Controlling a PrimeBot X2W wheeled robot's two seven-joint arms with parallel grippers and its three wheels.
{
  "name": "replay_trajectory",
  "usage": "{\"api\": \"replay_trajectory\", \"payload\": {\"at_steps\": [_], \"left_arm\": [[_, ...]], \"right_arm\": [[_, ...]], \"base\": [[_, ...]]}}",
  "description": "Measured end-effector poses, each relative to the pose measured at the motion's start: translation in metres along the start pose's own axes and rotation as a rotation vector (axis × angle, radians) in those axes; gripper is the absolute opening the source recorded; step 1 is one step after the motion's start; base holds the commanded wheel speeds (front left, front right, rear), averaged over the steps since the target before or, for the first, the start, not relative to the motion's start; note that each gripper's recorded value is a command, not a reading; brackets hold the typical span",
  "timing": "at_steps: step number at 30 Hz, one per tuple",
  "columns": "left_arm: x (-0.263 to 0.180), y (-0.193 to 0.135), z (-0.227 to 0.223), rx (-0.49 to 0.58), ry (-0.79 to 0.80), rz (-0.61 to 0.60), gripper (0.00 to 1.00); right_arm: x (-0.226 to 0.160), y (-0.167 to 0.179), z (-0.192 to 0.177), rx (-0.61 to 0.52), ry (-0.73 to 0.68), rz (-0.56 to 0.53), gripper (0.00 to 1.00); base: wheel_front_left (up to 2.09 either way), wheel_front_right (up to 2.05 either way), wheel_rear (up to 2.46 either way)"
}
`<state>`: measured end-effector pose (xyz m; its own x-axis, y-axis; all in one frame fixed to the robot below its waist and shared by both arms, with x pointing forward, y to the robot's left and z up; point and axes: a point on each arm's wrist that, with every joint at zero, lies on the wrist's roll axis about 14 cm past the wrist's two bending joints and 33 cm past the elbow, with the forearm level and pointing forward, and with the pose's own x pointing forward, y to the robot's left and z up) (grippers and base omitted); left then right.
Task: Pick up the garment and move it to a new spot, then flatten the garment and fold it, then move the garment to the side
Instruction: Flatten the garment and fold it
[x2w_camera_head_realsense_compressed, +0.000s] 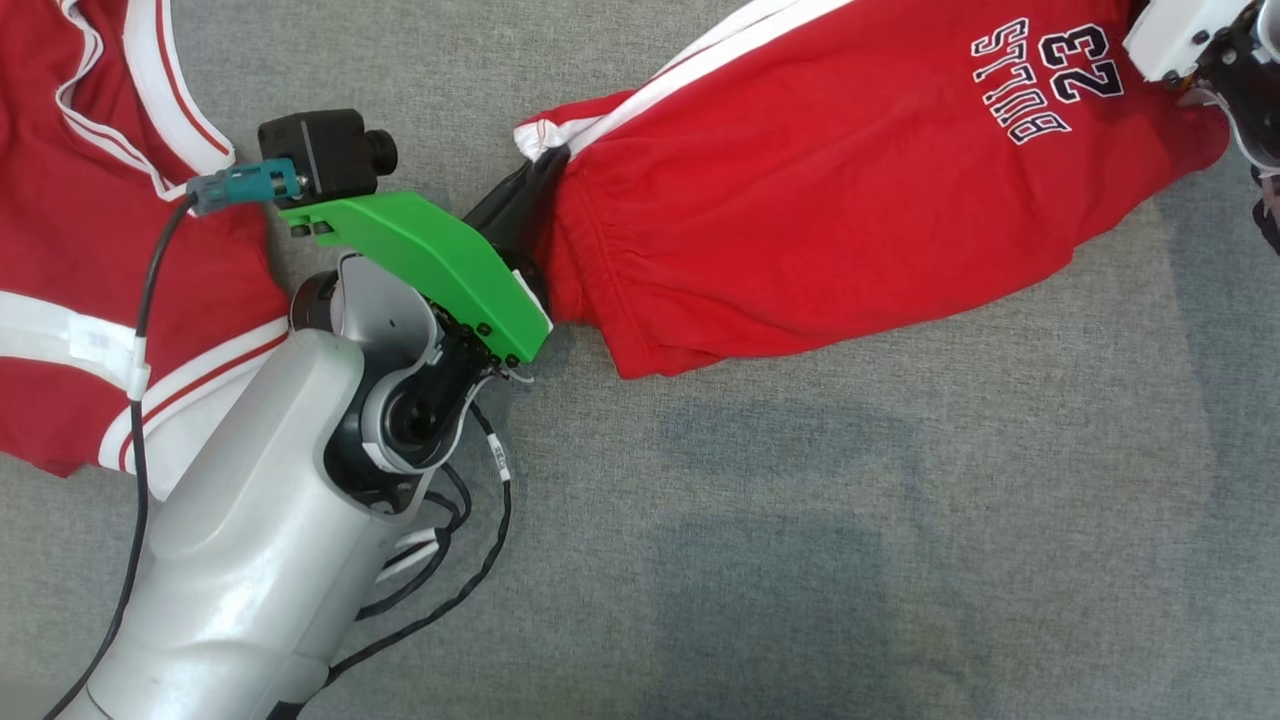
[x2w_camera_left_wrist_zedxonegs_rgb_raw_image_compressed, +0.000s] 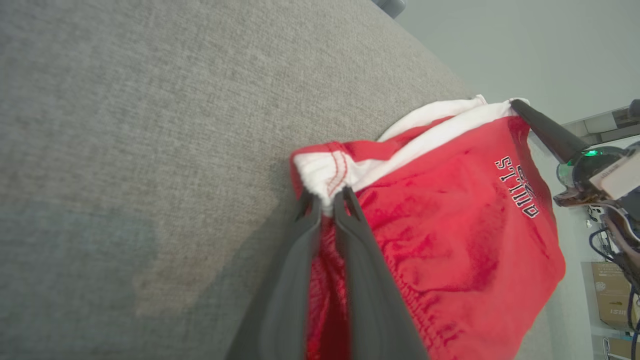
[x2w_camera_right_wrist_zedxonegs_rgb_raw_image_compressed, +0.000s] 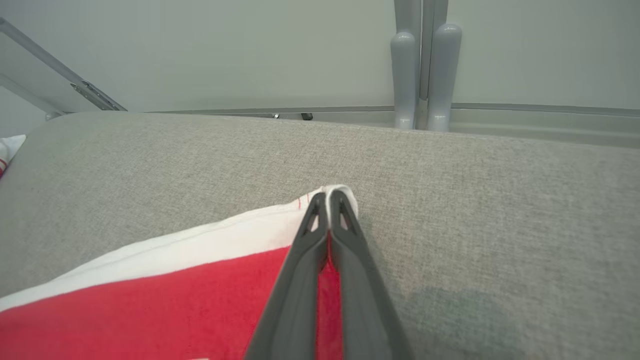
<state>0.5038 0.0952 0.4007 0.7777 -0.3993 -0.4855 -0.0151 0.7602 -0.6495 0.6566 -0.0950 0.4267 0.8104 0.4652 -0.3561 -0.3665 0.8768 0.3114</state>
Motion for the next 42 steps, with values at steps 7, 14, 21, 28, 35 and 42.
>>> {"api": "replay_trajectory", "payload": {"at_steps": [7, 14, 21, 28, 35, 42], "left_arm": [[0.003, 0.000, 0.003, 0.029, 0.006, 0.010, 1.00], [-0.010, -0.003, 0.013, 0.117, -0.016, 0.024, 1.00], [-0.036, -0.021, 0.022, 0.364, -0.093, 0.006, 1.00], [-0.064, -0.043, 0.035, 0.460, -0.277, -0.017, 1.00], [-0.093, -0.035, 0.044, 0.538, -0.431, 0.017, 1.00], [-0.116, -0.008, 0.048, 0.567, -0.519, 0.106, 1.00]], "right_arm": [[0.002, 0.004, -0.017, -0.086, 0.077, 0.001, 1.00], [-0.018, 0.036, 0.025, -0.149, -0.018, 0.084, 1.00], [-0.059, 0.019, 0.009, -0.225, 0.152, 0.039, 1.00], [-0.083, -0.009, 0.001, -0.251, 0.312, -0.060, 1.00], [-0.071, -0.019, -0.015, -0.214, 0.409, -0.100, 1.00], [-0.050, -0.013, -0.054, -0.170, 0.534, -0.086, 1.00]], "base": [[0.00, 0.00, 0.00], [0.00, 0.00, 0.00], [0.00, 0.00, 0.00], [0.00, 0.00, 0.00], [0.00, 0.00, 0.00], [0.00, 0.00, 0.00]]}}
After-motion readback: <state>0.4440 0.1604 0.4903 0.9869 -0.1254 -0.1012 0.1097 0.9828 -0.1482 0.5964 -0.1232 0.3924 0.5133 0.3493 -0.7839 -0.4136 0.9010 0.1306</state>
